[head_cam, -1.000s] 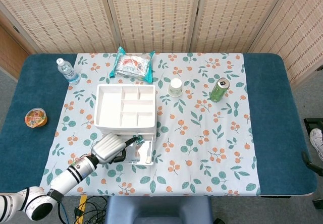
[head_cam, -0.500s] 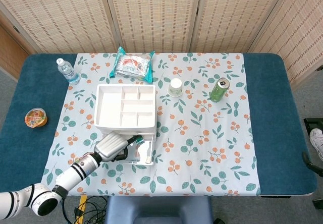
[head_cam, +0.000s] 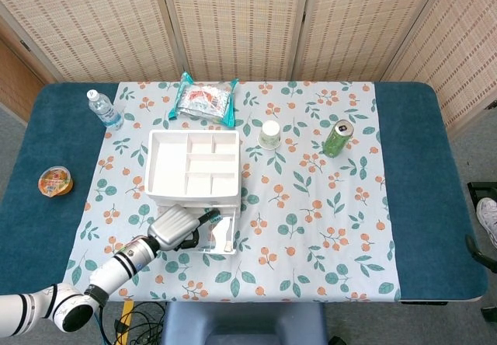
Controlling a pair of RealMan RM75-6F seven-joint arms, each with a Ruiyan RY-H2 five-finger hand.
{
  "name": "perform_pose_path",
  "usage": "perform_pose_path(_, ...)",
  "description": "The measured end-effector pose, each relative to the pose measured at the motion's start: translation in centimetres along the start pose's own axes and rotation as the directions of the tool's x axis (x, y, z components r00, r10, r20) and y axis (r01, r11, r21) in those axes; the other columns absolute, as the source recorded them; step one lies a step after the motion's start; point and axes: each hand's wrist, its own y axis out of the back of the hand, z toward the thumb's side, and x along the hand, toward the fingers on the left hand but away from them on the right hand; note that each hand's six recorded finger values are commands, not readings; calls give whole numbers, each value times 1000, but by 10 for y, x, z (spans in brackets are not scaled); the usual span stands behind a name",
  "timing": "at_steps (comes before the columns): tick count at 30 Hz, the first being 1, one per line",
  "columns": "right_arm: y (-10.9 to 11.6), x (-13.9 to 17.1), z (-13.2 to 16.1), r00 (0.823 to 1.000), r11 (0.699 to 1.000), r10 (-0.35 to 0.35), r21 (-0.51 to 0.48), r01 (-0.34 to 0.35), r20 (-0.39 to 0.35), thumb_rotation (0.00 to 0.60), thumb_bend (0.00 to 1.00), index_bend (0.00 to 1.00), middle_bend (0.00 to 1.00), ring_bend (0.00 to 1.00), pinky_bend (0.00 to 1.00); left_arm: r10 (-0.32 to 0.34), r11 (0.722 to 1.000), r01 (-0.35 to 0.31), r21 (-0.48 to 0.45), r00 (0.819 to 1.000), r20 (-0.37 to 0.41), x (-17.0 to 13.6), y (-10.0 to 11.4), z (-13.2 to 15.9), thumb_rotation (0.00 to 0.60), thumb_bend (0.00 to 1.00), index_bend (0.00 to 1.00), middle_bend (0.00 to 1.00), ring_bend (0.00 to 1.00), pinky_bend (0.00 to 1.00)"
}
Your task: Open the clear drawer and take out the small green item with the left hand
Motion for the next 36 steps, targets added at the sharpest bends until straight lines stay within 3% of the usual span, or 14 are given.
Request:
perform_pose_path(17,0,0,2,1000,1000,-2,-1,2,-3,600,339,0,0,26,57,30,999,-29,41,999,-25,-16,6,-1,17,923,309,933,960,1000)
perform_pose_path(26,0,-1,3,1000,1000,-3,-1,3,-4,600,339,0,0,25,57,55,997,-54,62,998,-10,-31,15,7,6,923,328,928,958,1000)
perform_pose_path(32,0,0,2,1000,1000,-3,-1,3,-4,600,339,0,0,26,57,100,993,-101,62,995,17,-30,21,9,127,923,274,922,954,1000)
perform_pose_path(36,0,0,2,1000,1000,-4,-2,4,-3,600,339,0,0,25,57,114,992,-115,51,993,25,-26,19,5,173,922,232,921,953,1000)
